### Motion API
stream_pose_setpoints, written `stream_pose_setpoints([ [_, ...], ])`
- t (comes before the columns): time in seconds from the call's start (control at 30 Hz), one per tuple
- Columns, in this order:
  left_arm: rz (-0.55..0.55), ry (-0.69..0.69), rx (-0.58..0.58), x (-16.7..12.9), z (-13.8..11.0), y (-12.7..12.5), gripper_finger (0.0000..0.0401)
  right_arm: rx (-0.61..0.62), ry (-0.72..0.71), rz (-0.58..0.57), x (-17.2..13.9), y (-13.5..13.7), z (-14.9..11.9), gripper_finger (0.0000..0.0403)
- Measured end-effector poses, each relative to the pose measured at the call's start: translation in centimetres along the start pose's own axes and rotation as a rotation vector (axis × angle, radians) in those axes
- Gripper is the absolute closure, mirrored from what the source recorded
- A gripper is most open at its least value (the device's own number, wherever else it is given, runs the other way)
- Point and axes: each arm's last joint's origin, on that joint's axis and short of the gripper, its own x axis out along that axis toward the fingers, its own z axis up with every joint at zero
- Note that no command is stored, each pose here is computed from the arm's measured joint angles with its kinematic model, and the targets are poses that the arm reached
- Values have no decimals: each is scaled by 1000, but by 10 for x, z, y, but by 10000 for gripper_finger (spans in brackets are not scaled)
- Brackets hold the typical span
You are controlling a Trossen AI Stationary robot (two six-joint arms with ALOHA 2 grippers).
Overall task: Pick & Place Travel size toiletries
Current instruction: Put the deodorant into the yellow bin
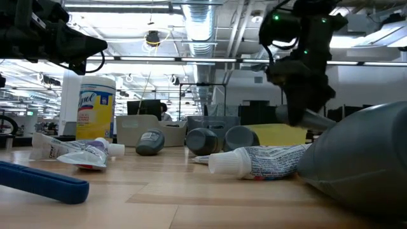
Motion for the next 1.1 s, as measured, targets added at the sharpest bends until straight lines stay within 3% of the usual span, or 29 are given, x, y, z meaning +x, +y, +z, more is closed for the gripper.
stream_pose_setpoints([
  [0.17, 0, -1, 0, 0, 0, 0, 391, 29, -82, 25, -26, -20, 29, 184],
  [0.37, 0, -6, -1, 0, 1, 0, 391, 20, -214, 41, -60, -40, 73, 202],
  [0.6, 0, -7, -1, 0, 1, 0, 391, 51, -305, 0, -88, -70, 125, 183],
  [0.83, 0, -7, -1, 0, 1, 0, 391, 70, -281, -72, -79, -104, 162, 199],
  [1.1, 0, -7, -1, 0, 1, 0, 391, 96, -129, -73, -30, -127, 174, 178],
])
